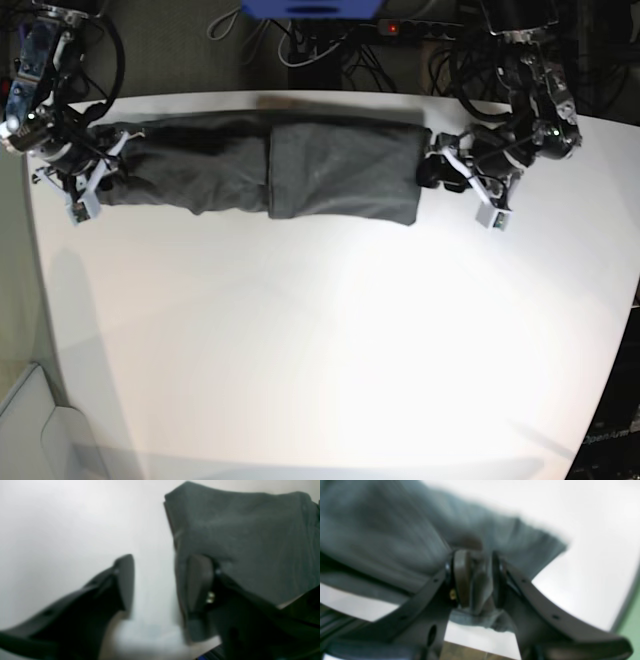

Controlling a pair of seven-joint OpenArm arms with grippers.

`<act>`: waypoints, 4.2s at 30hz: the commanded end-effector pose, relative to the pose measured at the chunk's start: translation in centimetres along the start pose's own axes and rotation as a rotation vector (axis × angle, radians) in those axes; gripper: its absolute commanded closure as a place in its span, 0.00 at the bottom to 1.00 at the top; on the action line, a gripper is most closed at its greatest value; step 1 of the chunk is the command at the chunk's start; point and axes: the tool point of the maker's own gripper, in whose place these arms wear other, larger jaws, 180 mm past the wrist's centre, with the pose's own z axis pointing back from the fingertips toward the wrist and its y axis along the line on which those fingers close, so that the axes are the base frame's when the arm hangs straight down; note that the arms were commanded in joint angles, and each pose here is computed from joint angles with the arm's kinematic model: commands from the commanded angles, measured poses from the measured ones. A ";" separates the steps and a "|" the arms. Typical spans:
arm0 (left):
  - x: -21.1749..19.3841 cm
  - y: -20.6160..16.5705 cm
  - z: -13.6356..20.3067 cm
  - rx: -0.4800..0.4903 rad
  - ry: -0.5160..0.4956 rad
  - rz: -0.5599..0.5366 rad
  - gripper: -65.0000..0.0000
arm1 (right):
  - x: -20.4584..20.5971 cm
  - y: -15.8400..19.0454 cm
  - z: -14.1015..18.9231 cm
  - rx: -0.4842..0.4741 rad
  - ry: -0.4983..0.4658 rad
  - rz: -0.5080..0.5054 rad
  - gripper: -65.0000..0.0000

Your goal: Layout the t-shirt on the table in an organized manner, then fold the t-shirt properly

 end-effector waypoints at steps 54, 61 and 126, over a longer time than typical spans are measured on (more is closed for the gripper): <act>-0.6 2.8 1.4 0.079 0.034 0.007 1.00 | -5.1 -3.4 -1.7 -0.013 0.156 -0.212 1.00; -0.5 2.8 1.4 0.079 0.032 0.008 1.00 | -0.9 -3.5 0.4 -0.071 0.046 -0.132 1.00; 0.7 0.2 -0.6 0.044 -0.019 0.128 1.00 | 12.5 28.3 1.5 0.575 -0.238 0.485 1.00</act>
